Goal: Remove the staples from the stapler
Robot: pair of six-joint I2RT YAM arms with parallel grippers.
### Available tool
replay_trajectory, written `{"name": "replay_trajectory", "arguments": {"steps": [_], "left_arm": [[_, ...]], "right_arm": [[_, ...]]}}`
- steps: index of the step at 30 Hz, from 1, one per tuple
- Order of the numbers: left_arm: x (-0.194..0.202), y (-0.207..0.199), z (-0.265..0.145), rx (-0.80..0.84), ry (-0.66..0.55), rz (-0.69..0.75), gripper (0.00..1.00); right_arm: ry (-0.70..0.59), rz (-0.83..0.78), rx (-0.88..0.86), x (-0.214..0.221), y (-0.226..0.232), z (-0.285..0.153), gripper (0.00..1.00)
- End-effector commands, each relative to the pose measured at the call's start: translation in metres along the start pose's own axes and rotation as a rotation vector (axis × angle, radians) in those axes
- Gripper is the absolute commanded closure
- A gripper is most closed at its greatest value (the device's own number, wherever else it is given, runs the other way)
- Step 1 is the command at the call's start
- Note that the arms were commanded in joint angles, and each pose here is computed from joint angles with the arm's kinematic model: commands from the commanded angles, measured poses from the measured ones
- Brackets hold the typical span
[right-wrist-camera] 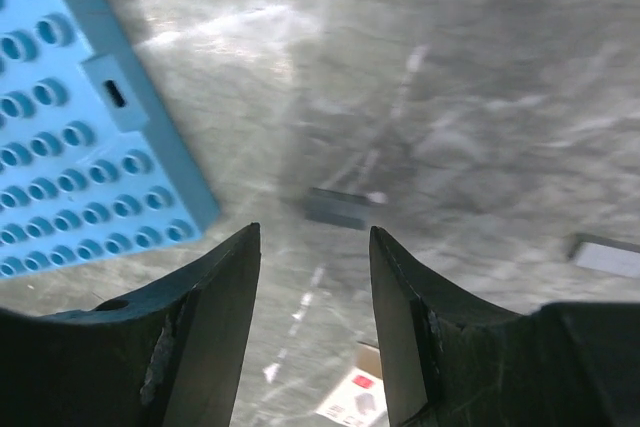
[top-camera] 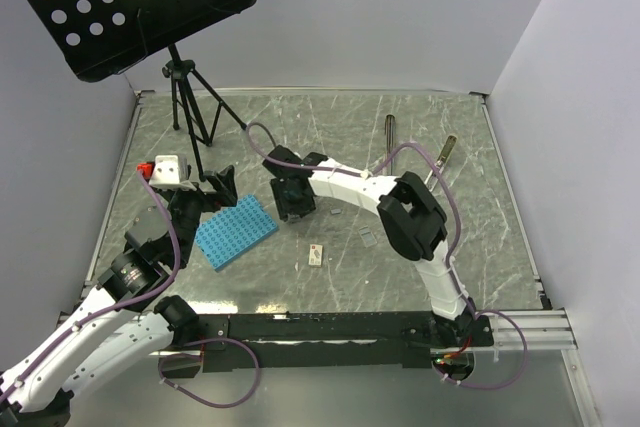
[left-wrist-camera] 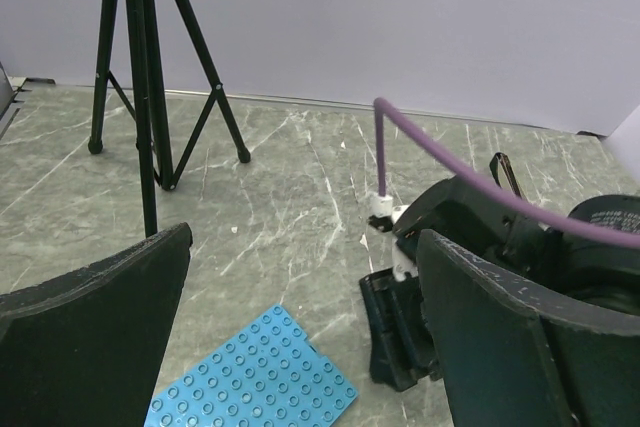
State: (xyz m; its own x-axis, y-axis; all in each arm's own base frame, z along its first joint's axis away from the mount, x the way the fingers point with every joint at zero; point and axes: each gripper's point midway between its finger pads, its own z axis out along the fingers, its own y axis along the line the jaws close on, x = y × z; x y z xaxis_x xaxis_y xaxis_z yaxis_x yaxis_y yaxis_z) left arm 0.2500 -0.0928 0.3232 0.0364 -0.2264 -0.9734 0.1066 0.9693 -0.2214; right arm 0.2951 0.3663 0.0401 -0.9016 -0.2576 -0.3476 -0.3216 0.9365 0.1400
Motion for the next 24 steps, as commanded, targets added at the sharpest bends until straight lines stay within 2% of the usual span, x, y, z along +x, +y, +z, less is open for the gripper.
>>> {"name": "replay_trajectory", "arguments": {"steps": [1,6,24], "left_arm": [[-0.008,-0.001,0.0,0.006,-0.029,-0.011,0.01],[-0.01,0.0,0.0,0.002,-0.035,-0.015,0.01],[-0.009,0.0,0.0,0.0,-0.033,-0.013,0.01]], "right_arm": [[-0.016,0.022,0.025,-0.004,0.014,-0.001,0.45],[-0.017,0.03,0.092,-0.003,0.003,0.002,0.45],[-0.001,0.022,0.115,0.001,0.0,0.009,0.42]]}}
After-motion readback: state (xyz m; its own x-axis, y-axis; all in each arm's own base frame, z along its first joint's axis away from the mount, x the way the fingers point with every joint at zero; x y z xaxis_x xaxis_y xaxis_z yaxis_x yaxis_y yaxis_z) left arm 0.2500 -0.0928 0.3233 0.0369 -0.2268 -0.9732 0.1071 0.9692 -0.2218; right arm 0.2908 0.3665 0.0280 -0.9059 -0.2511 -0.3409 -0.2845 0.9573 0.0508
